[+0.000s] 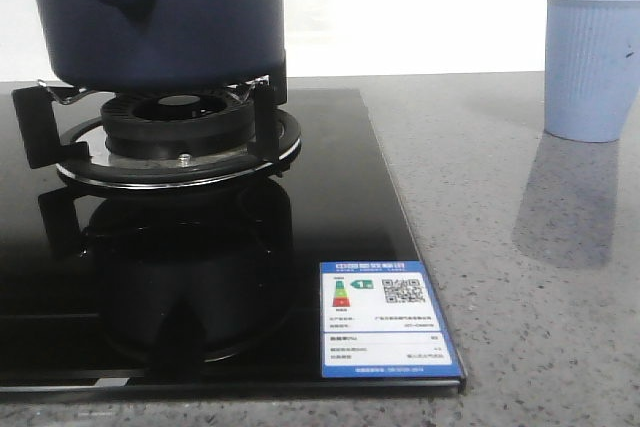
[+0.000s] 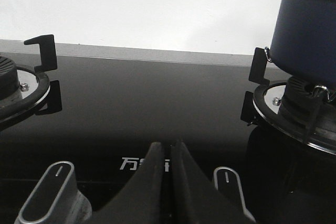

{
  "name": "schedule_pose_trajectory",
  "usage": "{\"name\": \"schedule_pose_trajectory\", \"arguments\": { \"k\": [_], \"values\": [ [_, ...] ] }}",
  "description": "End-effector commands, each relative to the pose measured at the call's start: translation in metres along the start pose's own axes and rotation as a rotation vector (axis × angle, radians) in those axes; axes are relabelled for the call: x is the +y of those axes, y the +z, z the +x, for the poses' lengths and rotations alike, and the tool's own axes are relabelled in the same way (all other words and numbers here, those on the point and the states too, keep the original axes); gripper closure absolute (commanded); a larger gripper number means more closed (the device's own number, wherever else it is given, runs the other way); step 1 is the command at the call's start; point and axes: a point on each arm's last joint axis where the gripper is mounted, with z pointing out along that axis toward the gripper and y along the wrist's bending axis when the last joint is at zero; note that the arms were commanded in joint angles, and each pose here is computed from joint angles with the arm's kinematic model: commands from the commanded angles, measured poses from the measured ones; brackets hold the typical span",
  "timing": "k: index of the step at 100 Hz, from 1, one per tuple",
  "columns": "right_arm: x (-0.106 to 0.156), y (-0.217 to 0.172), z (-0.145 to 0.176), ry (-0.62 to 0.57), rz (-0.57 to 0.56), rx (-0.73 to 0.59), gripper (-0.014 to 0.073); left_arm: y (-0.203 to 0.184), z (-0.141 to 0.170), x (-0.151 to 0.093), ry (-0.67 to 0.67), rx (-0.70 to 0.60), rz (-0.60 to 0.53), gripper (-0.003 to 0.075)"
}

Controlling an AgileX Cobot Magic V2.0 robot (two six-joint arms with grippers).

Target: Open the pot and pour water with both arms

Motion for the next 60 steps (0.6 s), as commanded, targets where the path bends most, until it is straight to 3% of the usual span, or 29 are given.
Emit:
{"name": "schedule_pose_trajectory", "arguments": {
  "k": [1,16,39,54,60],
  "values": [
    [-0.003,-0.001,-0.01,0.008,0.033,-0.034,0.0645,-0.001,-0.003,0.001,-0.02,-0.076,-0.007,0.0736],
    [-0.004,-0.001,-0.01,0.012,0.043,-0.037,0.0645,-0.001,-0.003,0.001,-0.02,-0.076,-0.007,0.0736],
    [-0.011,-0.001,-0.018,0.196,0.104,-0.132,0.0645,-0.001,-0.003,0.001,-0.02,-0.076,-0.007,0.0736],
    [-0.013,0.003,-0.026,0.097,0.093,-0.23,0.0645,-0.001,-0.003,0.001,-0.02,-0.076,-0.007,0.0736],
    [-0.017,0.004,-0.027,0.123,0.123,-0.285,0.0645,-0.001,-0.003,0.001,-0.02,-0.076,-0.007,0.0736]
  ]
}}
